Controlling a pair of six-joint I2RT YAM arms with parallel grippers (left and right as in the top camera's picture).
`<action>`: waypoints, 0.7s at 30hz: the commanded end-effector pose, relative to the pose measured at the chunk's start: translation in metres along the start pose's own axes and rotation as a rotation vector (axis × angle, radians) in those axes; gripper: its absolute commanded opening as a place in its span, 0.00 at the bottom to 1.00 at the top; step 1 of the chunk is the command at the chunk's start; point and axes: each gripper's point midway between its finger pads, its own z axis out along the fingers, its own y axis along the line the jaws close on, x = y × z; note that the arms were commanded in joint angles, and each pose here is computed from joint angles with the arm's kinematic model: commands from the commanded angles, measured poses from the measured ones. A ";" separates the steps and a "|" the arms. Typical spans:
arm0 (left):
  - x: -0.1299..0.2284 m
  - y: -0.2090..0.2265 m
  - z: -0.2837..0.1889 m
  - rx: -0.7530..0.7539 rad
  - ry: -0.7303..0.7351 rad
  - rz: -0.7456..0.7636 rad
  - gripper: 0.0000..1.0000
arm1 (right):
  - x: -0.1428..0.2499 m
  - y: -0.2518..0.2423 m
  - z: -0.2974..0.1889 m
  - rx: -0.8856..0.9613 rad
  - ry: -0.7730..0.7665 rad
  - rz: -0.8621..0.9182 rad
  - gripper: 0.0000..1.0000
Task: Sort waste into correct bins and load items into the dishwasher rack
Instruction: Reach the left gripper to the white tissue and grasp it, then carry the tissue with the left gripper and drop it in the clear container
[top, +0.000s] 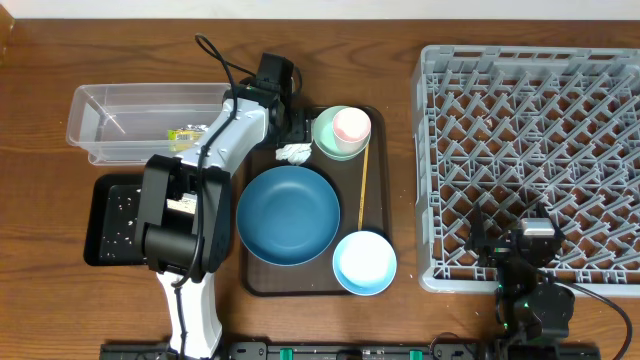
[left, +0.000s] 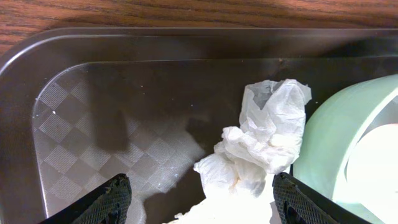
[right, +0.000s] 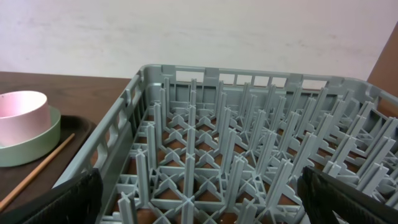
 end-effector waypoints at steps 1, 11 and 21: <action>0.005 -0.007 0.009 0.001 0.016 0.030 0.75 | 0.001 -0.001 0.000 0.002 0.000 -0.015 0.99; 0.012 -0.014 0.024 0.002 0.033 0.048 0.72 | 0.001 -0.001 0.000 0.002 0.000 -0.015 0.99; 0.006 -0.003 0.021 -0.066 0.004 0.050 0.34 | 0.001 -0.001 0.000 0.002 0.000 -0.015 0.99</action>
